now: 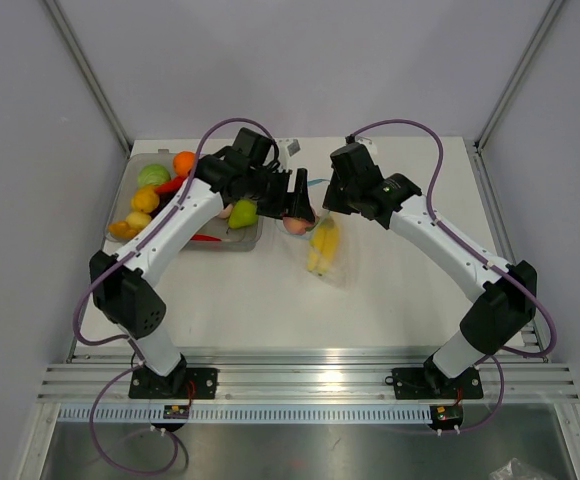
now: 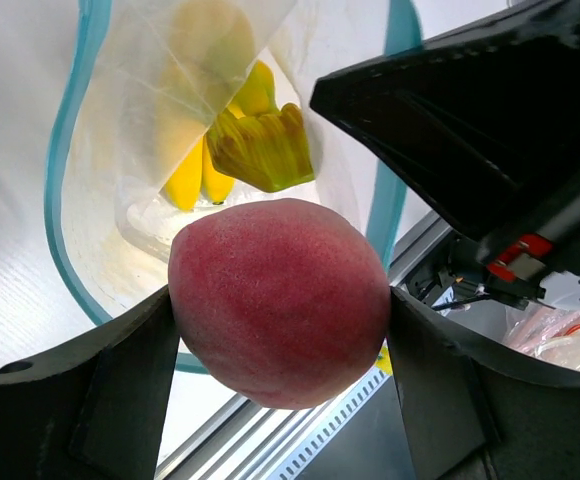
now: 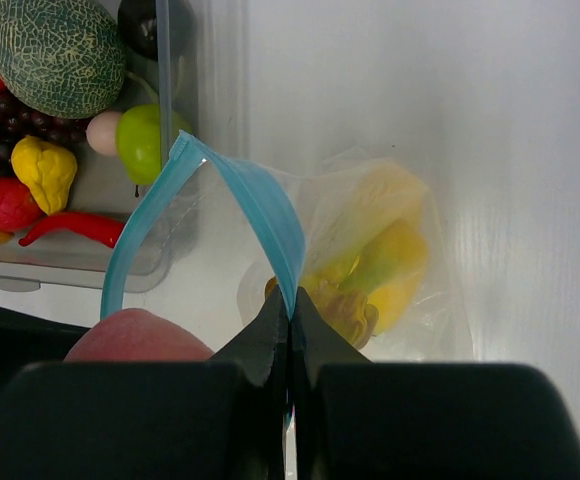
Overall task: Place the food in the zip-top bag and seal the zipper
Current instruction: Place the fake fruit in the zipper food storage bag.
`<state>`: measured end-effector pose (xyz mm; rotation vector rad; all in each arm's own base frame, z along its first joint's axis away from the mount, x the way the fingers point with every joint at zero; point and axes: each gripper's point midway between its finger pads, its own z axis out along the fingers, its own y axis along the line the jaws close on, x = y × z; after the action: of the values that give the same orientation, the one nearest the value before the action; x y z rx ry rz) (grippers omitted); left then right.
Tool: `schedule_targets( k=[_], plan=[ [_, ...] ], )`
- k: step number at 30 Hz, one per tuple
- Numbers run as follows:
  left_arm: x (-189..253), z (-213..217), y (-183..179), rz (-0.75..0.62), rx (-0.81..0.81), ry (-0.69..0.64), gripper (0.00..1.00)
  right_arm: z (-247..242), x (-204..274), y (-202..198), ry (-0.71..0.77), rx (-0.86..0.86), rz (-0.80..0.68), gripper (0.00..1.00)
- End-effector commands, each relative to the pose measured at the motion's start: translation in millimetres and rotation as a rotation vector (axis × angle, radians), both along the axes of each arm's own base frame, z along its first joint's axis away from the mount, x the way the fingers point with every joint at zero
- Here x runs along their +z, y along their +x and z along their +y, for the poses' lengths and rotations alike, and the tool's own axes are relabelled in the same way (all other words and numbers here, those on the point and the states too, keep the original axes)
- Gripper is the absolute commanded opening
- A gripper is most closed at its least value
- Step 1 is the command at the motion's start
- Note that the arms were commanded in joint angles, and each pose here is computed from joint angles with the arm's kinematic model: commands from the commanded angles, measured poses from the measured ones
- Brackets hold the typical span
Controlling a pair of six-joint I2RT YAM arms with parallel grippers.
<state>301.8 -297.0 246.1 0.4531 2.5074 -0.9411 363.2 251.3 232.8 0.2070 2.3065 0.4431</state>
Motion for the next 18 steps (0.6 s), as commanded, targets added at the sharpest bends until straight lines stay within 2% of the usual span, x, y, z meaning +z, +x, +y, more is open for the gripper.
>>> schedule_targets(
  k=[1,8,9,12,13,14,18],
  plan=[
    [-10.5,-7.8,-2.9,0.007,-0.05,0.008,0.44,-1.1,40.8,1.0,0.051,-0.024,-0.095,0.0],
    [-36.3,-12.4,-13.8,0.062,-0.097,0.057,0.47,0.0,46.9,1.7,0.063,-0.021,-0.107,0.0],
    [-37.5,-13.2,-14.2,0.064,-0.096,0.059,0.53,0.4,46.5,1.6,0.065,-0.021,-0.106,0.0],
    [-33.1,-13.1,-15.1,0.054,-0.098,0.055,0.81,-0.3,44.9,0.5,0.065,-0.023,-0.103,0.0],
    [-26.7,-11.7,-16.8,0.045,-0.1,0.051,0.93,-0.9,43.6,0.5,0.063,-0.026,-0.101,0.0],
    [-21.9,-10.8,-17.1,0.034,-0.1,0.049,0.99,-1.9,45.5,-0.3,0.065,-0.027,-0.105,0.0],
    [4.5,-3.5,-22.8,-0.023,-0.112,0.047,0.99,-4.5,44.6,-1.5,0.059,-0.033,-0.106,0.0]
  ],
)
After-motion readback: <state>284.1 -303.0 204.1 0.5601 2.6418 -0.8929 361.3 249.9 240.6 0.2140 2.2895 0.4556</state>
